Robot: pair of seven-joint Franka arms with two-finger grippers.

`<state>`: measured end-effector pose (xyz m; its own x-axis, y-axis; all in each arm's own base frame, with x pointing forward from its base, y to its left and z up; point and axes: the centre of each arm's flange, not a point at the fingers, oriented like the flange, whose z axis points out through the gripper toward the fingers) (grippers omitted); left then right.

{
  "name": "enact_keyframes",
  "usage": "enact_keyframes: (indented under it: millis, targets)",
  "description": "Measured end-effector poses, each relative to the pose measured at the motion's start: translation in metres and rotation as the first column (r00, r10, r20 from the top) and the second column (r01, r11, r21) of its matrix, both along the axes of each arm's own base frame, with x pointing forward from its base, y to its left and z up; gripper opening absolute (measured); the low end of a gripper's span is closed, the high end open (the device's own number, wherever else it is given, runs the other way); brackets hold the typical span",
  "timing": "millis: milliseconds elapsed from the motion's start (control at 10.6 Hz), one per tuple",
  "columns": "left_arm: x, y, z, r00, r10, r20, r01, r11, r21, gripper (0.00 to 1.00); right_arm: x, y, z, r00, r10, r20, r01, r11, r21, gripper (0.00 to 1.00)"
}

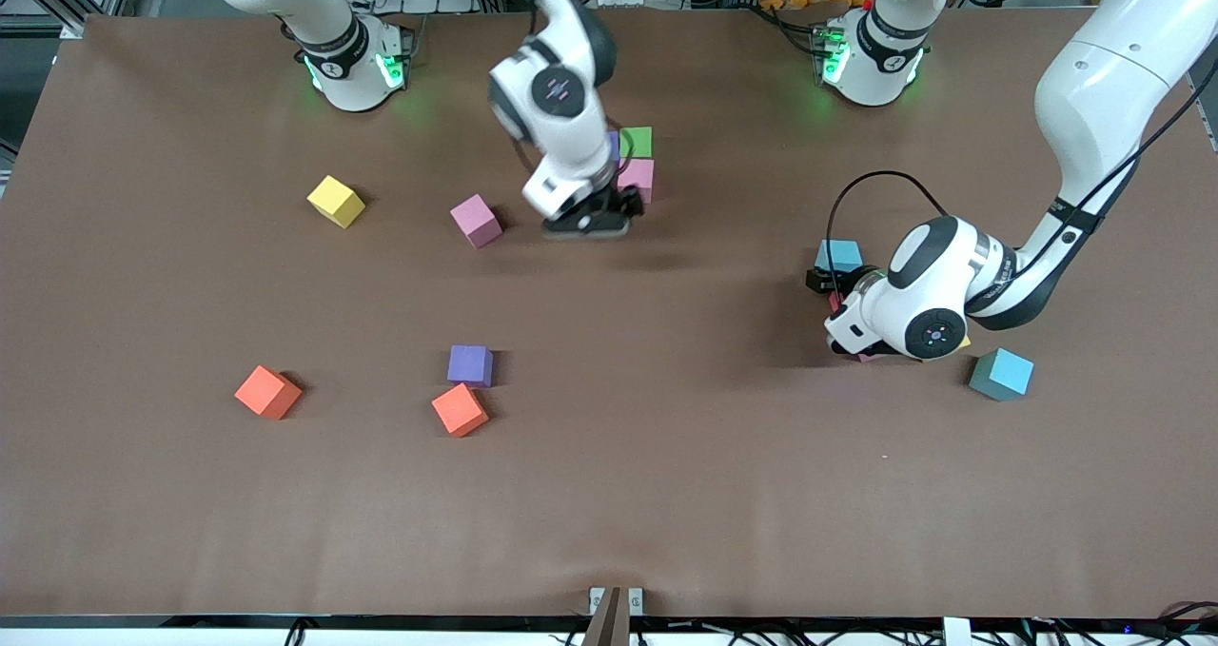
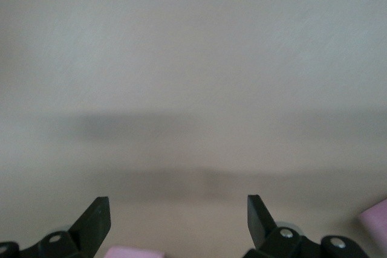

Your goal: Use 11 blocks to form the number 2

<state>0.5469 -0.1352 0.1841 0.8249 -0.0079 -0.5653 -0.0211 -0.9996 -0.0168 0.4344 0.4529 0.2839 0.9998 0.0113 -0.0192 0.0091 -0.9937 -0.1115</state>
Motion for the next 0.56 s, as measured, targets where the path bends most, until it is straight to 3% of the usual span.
enact_keyframes:
  millis: [282,565]
  targets:
    - [-0.002,0.005,-0.008,0.999,0.027,-0.027,-0.027,1.000,-0.009,1.00,0.074,-0.076,0.009,0.999,0.045,0.014,-0.046,0.999,0.004,1.00]
    - [-0.003,0.005,-0.014,0.998,0.048,-0.046,-0.050,0.998,-0.028,0.93,0.110,-0.122,-0.008,1.000,0.007,0.022,-0.007,1.000,-0.027,1.00]
